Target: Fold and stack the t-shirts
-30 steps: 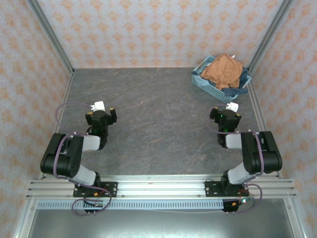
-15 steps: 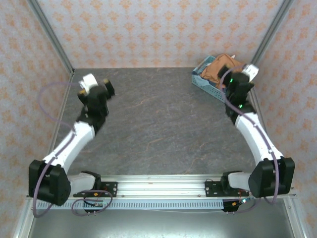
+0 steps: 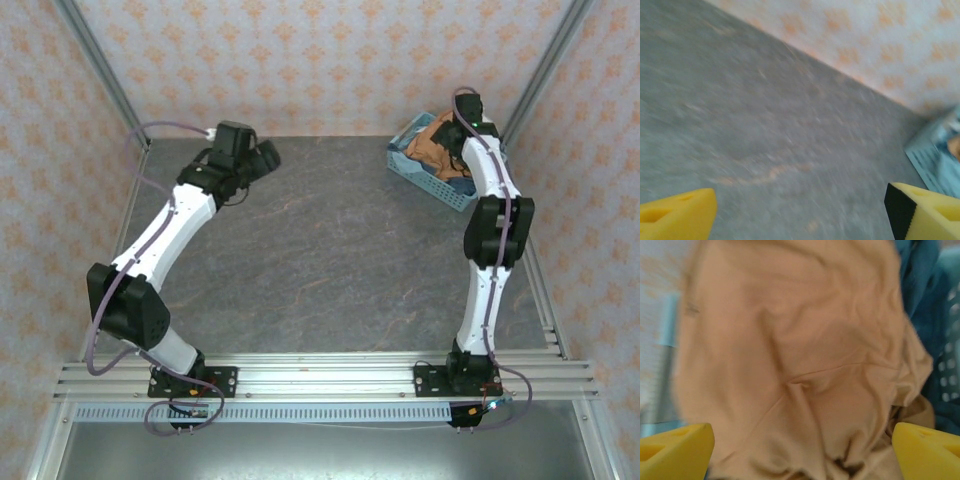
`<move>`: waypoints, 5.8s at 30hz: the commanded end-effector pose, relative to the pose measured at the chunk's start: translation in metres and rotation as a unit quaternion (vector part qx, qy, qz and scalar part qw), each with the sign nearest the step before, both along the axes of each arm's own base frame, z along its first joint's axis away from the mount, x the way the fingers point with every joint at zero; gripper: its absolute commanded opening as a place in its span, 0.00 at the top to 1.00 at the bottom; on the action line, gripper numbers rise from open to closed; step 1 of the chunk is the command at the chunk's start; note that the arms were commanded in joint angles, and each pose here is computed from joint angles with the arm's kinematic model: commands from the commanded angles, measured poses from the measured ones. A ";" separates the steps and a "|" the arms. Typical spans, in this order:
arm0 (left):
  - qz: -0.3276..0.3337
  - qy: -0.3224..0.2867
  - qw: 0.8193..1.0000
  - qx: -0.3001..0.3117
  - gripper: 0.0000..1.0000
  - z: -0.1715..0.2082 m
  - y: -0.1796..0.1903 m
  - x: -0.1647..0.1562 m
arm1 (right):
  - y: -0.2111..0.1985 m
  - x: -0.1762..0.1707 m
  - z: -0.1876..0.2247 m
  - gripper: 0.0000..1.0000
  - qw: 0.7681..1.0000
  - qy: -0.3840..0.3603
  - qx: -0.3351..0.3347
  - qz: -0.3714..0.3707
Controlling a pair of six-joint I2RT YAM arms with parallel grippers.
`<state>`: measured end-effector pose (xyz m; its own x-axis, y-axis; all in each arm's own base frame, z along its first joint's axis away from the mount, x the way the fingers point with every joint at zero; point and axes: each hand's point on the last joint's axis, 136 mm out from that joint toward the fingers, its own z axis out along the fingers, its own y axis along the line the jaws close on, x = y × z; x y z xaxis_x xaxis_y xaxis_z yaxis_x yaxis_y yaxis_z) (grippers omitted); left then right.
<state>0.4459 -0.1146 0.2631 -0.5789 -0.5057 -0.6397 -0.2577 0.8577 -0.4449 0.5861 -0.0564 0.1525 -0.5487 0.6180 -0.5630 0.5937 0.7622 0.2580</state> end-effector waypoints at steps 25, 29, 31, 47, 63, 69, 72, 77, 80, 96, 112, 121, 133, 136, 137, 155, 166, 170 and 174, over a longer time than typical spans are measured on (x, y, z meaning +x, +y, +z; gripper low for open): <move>-0.036 0.036 0.997 0.057 0.19 0.016 -0.004 -0.061 | 0.031 -0.041 0.292 1.00 0.955 -0.290 -0.060 0.011; -0.004 0.038 0.996 0.086 0.16 0.021 0.010 -0.061 | 0.069 -0.085 0.350 1.00 0.936 -0.339 -0.081 0.046; 0.021 0.039 0.993 0.105 0.15 0.026 0.022 -0.063 | 0.093 -0.111 0.368 1.00 0.929 -0.351 -0.097 0.065; 0.032 0.102 0.985 0.134 0.15 0.003 0.050 -0.100 | 0.356 -0.261 0.104 0.46 0.892 -0.093 0.054 0.439; -0.188 0.229 0.952 0.079 0.25 -0.118 -0.101 -0.152 | 0.210 -0.238 0.004 0.43 0.972 0.028 0.064 0.224; -0.129 0.252 0.955 0.088 0.19 -0.157 -0.100 -0.139 | 0.232 -0.254 -0.047 0.48 0.955 0.108 0.114 0.250; -0.136 0.240 0.958 0.074 0.19 -0.159 -0.108 -0.123 | 0.238 -0.278 -0.065 0.48 0.946 0.137 0.108 0.273; -0.174 0.261 0.942 0.117 0.28 -0.176 -0.116 -0.112 | 0.244 -0.319 -0.087 0.46 0.922 0.199 0.097 0.318; -0.188 0.277 0.932 0.141 0.33 -0.189 -0.115 -0.112 | 0.250 -0.344 -0.097 0.44 0.902 0.236 0.089 0.351; -0.089 0.247 0.959 0.105 1.00 -0.158 -0.054 -0.096 | 0.216 -0.355 -0.137 1.00 0.918 0.296 0.057 0.258; -0.055 0.264 0.958 -0.097 0.84 -0.170 -0.017 -0.141 | 0.186 -0.352 -0.109 1.00 0.923 0.281 0.055 0.258; -0.059 0.285 0.953 -0.083 0.69 -0.176 -0.011 -0.158 | 0.316 -0.353 -0.099 0.46 0.860 0.246 0.069 0.442; -0.067 0.280 0.957 -0.039 0.64 -0.157 0.001 -0.163 | 0.301 -0.334 -0.145 1.00 0.882 0.311 -0.012 0.354; -0.072 0.269 0.960 -0.024 0.62 -0.141 0.002 -0.165 | 0.281 -0.335 -0.139 1.00 0.889 0.313 -0.018 0.334; -0.080 0.268 0.960 -0.015 0.62 -0.136 0.000 -0.167 | 0.278 -0.336 -0.136 1.00 0.890 0.312 -0.009 0.333; -0.210 0.314 0.904 0.202 0.45 -0.177 -0.073 -0.179 | 0.271 -0.348 -0.135 1.00 0.882 0.326 0.033 0.339; -0.200 0.289 0.918 0.185 0.38 -0.164 -0.085 -0.168 | 0.270 -0.349 -0.137 1.00 0.882 0.328 0.036 0.337; -0.197 0.312 0.907 0.201 0.38 -0.174 -0.081 -0.172 | 0.269 -0.350 -0.138 1.00 0.882 0.328 0.037 0.336; -0.194 0.325 0.903 0.203 0.38 -0.182 -0.084 -0.170 | 0.269 -0.350 -0.139 1.00 0.882 0.329 0.037 0.336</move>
